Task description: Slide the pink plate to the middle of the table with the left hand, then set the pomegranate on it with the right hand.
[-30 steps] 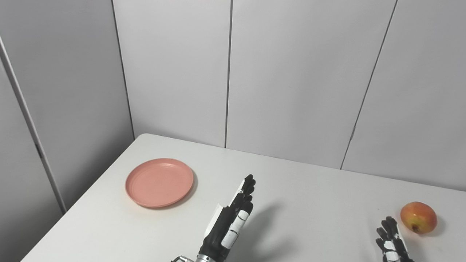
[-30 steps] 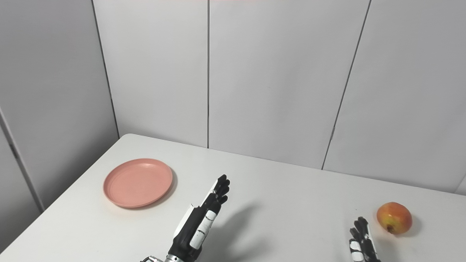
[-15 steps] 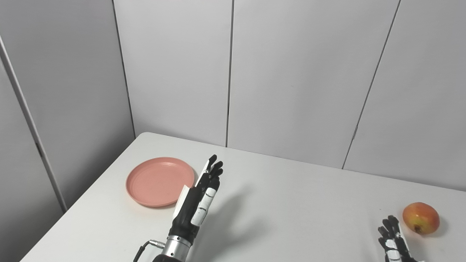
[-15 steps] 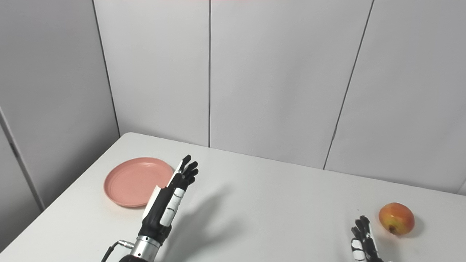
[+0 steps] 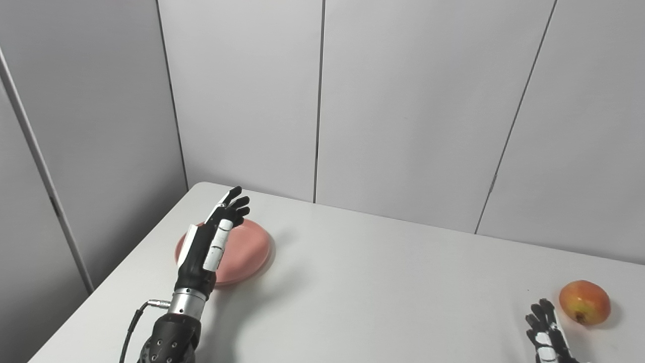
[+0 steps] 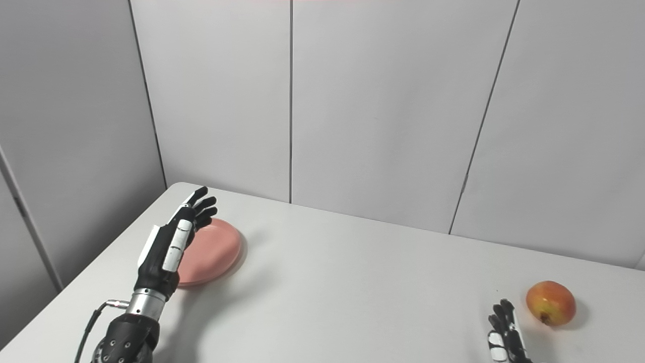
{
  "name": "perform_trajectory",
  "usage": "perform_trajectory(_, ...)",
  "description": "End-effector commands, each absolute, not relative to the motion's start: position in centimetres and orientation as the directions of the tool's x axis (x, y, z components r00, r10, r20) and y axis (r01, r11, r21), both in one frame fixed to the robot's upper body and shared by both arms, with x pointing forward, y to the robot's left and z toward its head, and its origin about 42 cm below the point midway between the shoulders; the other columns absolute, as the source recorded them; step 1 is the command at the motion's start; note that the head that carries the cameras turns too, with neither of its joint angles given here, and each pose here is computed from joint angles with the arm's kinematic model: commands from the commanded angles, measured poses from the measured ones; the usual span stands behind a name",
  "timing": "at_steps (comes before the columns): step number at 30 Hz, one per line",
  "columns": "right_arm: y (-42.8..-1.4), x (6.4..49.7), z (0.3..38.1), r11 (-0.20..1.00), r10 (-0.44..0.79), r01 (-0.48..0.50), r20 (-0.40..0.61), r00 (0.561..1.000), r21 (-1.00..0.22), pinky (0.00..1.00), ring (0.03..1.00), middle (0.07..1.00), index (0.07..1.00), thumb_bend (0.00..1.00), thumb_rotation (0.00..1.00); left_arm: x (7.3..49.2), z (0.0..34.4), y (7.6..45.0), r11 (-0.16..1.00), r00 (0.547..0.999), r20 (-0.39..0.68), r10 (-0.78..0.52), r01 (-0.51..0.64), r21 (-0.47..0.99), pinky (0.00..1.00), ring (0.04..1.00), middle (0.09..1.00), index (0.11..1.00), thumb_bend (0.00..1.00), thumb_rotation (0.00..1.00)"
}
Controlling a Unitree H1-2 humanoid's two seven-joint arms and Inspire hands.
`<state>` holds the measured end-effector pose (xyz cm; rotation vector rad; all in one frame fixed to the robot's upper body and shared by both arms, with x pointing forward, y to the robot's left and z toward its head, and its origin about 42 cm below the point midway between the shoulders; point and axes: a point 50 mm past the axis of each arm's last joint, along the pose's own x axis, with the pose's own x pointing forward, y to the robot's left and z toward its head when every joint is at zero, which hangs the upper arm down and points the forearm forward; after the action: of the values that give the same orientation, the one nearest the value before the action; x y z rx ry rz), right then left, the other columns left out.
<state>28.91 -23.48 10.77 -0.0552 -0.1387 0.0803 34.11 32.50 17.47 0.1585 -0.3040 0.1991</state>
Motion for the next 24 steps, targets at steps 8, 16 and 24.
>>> perform_trajectory(8, -23.4, 27.7, 9.5, 0.996, 0.081, -0.076, 0.117, 0.99, -0.051, 1.0, 0.969, 0.976, 0.996, 0.47, 0.95, 35.7, 21.6, 36.7, 0.938, 0.888, 0.405, 0.216, -0.304, 0.168, 0.78, 0.781, 0.797, 0.804, 0.7, 1.0)
perform_trajectory(16, -23.6, 27.6, 9.5, 0.995, 0.082, -0.075, 0.117, 0.99, -0.065, 1.0, 0.97, 0.977, 0.997, 0.49, 0.94, 36.1, 21.2, 39.1, 0.92, 0.87, 0.416, 0.265, -0.358, 0.162, 0.74, 0.759, 0.774, 0.769, 0.73, 1.0)
perform_trajectory(24, -24.0, 27.6, 9.5, 0.996, 0.074, -0.067, 0.117, 0.99, -0.065, 1.0, 0.97, 0.977, 0.999, 0.49, 0.92, 37.0, 21.4, 40.8, 0.908, 0.859, 0.397, 0.324, -0.4, 0.123, 0.73, 0.747, 0.764, 0.774, 0.74, 1.0)
